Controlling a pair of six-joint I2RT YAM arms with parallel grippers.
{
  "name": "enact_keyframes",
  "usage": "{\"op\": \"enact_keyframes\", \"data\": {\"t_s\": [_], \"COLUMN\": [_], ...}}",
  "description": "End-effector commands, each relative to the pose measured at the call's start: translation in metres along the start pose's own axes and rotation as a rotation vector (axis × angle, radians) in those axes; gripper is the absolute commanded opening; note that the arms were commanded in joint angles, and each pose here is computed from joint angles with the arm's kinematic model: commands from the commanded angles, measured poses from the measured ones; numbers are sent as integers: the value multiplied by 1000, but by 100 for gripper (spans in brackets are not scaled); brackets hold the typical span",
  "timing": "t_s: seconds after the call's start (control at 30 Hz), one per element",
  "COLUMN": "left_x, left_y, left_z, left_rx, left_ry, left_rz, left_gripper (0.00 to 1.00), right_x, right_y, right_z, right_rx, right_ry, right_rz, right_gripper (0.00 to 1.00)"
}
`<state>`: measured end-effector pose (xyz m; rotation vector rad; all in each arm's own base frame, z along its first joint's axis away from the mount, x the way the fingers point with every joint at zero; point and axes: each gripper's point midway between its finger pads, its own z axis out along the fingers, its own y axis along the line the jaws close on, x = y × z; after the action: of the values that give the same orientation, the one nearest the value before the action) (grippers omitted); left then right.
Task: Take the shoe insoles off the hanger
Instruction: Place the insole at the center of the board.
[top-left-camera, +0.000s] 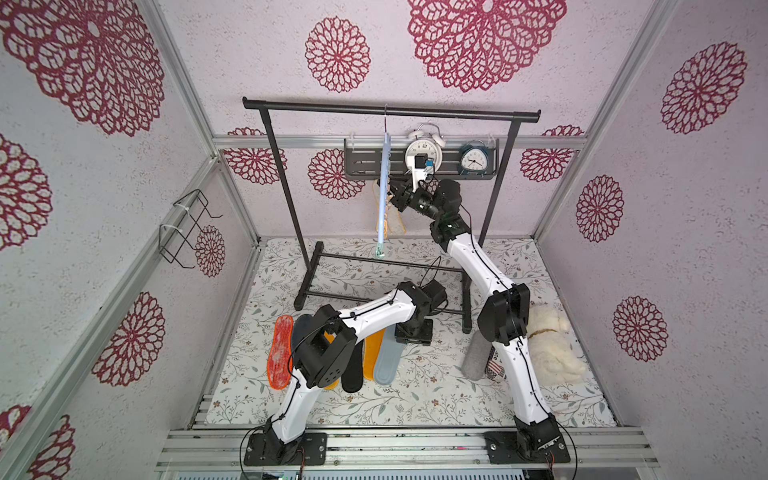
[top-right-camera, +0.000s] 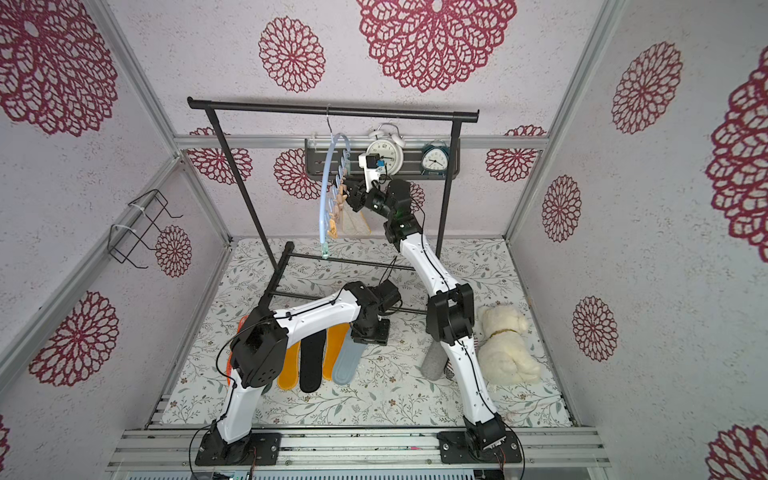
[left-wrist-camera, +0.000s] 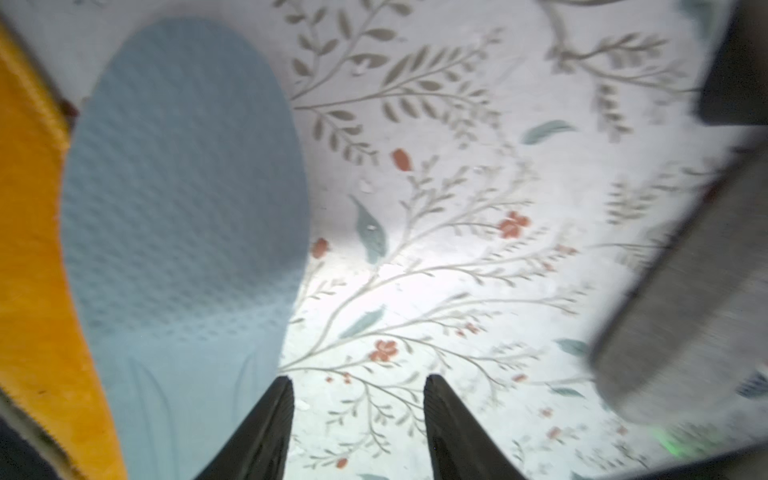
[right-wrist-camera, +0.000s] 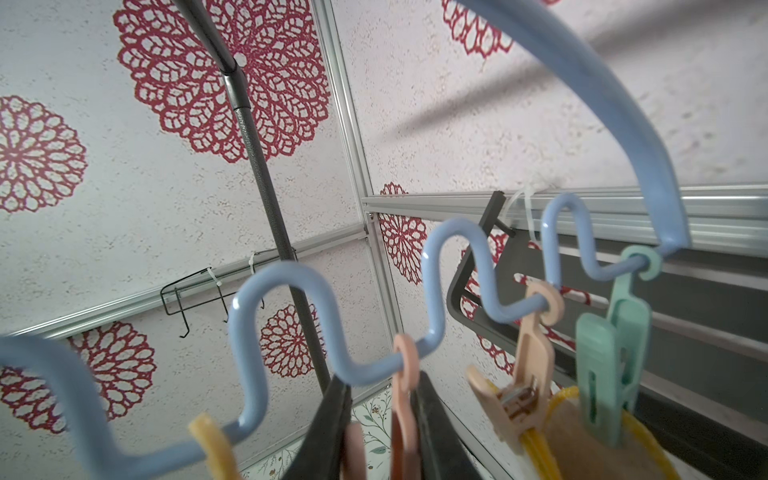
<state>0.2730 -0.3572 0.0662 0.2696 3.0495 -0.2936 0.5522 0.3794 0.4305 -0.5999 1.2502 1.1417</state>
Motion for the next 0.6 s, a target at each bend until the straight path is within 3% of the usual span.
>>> {"op": "enact_keyframes", "data": {"t_s": [0.0,0.23,0.33,0.47,0.57], "left_x": [-2,41,58,55,51], "left_y": [-15,78,124,179,214], "left_z": [-26,-31,-49,-107,-163], "left_rx": [117,-8,-69,-140,-220], "left_ry": [-42,-60,-132,-373,-642], "left_rz": [0,-110,-150,-183,-131], "left_gripper": [54,54,54,59,62], "right_x": [8,6,7,12,13], "right_y": [-13,-14,-14,-15,-16], "right_z": [-4,-4,-4,-4,-4], "right_rx": [25,28,28,30,37], "right_ry": [28,24,27,42,49], "right_rz": [32,28,27,27,25], "right_gripper": [14,14,14,15,14]}}
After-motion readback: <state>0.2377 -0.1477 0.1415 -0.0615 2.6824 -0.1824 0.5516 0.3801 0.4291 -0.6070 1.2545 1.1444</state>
